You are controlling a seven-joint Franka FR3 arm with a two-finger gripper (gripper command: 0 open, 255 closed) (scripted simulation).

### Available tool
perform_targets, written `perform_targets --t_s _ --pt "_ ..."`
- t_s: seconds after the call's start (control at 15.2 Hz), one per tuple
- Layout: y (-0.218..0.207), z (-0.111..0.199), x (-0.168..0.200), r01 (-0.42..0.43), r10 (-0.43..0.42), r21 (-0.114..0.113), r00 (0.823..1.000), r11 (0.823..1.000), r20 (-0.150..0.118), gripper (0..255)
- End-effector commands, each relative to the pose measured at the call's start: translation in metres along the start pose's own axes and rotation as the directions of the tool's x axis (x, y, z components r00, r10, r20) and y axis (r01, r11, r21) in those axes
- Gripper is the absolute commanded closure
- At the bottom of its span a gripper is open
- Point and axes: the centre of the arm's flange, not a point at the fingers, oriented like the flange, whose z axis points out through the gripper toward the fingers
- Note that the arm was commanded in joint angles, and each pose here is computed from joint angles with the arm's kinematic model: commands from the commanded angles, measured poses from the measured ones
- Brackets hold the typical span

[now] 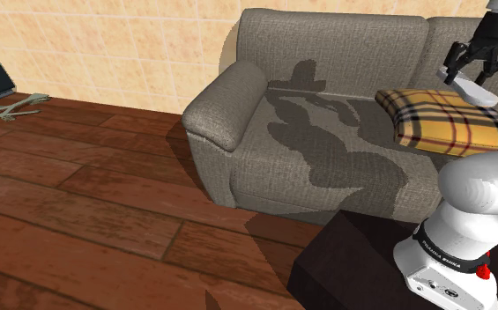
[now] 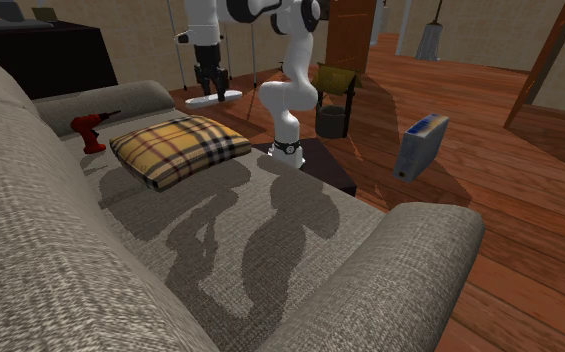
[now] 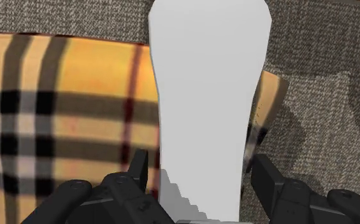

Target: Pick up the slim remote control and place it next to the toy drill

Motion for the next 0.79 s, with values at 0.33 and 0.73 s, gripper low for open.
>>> perform_targets --t_s 0.33,0.73 --pt "0.096 0.0 0.002 0.001 -0.001 -0.001 1.0 1.0 0.0 255" --pt "0.175 -0.002 0.005 0.001 -0.001 -0.001 1.0 1.0 0.0 255"
